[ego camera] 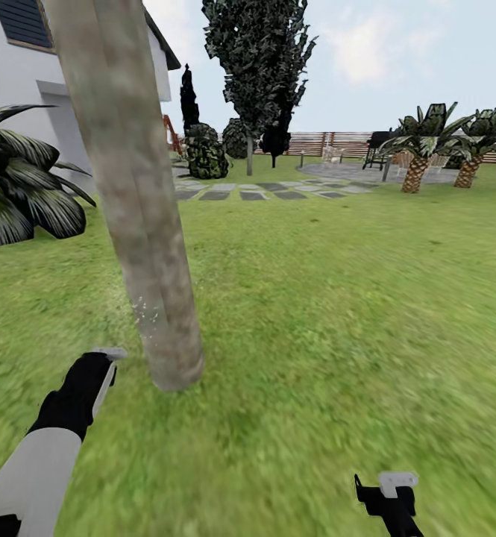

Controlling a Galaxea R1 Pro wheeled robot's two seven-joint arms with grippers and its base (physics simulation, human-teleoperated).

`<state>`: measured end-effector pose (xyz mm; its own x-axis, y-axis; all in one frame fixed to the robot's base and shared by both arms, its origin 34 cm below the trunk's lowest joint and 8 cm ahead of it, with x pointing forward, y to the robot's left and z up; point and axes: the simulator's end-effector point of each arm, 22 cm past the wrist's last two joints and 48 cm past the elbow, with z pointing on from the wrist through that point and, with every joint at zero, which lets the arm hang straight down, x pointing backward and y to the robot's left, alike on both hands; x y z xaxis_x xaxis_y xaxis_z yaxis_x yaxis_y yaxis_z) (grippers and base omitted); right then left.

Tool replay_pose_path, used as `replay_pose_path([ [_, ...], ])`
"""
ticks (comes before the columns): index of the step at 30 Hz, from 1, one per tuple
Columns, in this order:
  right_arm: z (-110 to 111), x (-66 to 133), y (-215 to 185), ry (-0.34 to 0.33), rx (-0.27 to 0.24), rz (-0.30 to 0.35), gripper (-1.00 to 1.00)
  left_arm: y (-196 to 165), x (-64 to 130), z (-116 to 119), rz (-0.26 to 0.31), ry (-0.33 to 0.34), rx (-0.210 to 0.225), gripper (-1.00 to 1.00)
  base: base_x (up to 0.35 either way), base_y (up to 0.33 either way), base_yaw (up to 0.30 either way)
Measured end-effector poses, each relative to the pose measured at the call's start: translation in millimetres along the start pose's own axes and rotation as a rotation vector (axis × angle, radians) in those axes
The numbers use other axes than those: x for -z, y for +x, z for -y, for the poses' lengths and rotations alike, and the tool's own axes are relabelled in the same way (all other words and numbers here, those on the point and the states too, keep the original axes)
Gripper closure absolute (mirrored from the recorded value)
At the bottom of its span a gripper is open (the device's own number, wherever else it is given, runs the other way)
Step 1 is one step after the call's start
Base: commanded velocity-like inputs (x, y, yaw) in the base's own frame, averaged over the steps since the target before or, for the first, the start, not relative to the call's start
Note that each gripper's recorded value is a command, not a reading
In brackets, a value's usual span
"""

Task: In the garden, pick up the pesticide atomizer on the floor and spray pesticide onto both trees until each tree trunk is fully covered.

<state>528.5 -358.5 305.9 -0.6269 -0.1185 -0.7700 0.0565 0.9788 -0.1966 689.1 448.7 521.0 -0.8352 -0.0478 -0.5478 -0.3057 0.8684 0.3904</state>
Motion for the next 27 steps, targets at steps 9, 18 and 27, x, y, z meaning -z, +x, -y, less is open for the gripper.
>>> replay_pose_path([
  [9,0.0,-0.1,0.1,0.0,0.0,0.0,-1.0,0.3,0.9,3.3,0.001,0.002,-0.001,1.0,0.077,-0.256,0.0],
  [18,-0.1,-0.1,0.0,0.0,0.0,0.0,-1.0,-3.2,2.1,-0.8,0.01,-0.006,0.002,1.0,0.001,-0.274,0.073],
  [27,-0.2,-0.1,0.0,0.0,0.0,0.0,-1.0,-3.9,2.5,-1.7,0.012,-0.009,0.003,1.0,0.0,-0.275,0.271],
])
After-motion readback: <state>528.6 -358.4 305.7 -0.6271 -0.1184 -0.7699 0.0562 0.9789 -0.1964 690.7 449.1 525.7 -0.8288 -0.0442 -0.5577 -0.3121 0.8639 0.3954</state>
